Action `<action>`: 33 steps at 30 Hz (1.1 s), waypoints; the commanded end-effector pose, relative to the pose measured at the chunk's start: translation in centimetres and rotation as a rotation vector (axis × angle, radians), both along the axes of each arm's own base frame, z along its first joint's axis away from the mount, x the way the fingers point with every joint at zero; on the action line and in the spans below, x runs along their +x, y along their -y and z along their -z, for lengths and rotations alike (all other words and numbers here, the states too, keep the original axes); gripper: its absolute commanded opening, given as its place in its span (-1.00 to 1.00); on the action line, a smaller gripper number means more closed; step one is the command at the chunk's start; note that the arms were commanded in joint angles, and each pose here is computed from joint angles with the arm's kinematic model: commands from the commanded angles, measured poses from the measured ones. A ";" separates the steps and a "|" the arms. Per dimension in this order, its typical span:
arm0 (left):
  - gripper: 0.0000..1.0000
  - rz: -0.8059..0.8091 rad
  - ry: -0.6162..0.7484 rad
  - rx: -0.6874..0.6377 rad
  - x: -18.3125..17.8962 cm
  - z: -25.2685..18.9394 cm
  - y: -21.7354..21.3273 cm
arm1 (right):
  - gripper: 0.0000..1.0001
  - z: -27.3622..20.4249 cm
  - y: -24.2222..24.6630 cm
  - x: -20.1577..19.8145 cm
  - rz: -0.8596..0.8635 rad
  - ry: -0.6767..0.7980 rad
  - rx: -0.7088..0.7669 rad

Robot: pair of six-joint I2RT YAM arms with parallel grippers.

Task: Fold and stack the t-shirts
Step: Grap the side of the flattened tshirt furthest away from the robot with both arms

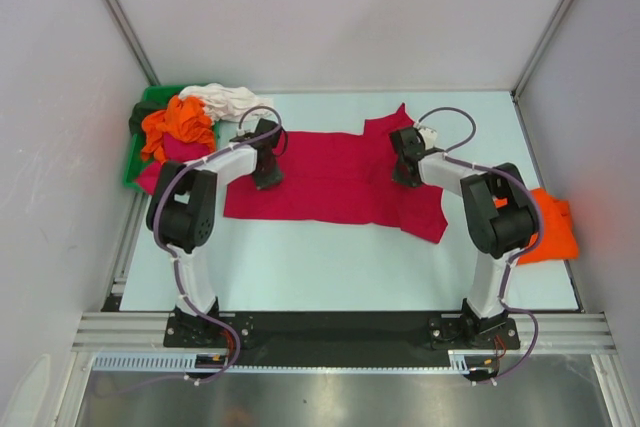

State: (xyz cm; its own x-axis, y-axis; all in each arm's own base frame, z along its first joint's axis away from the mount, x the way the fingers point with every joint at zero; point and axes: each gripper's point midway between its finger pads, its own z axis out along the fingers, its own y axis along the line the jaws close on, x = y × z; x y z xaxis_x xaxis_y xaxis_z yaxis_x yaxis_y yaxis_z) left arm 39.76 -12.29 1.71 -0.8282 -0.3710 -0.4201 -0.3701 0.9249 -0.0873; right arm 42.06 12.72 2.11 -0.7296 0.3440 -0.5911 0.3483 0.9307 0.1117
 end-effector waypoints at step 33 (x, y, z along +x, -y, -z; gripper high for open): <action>-0.37 0.040 -0.177 0.006 -17.7 1.7 -2.3 | -0.45 1.3 6.6 -18.3 0.140 -0.226 -0.089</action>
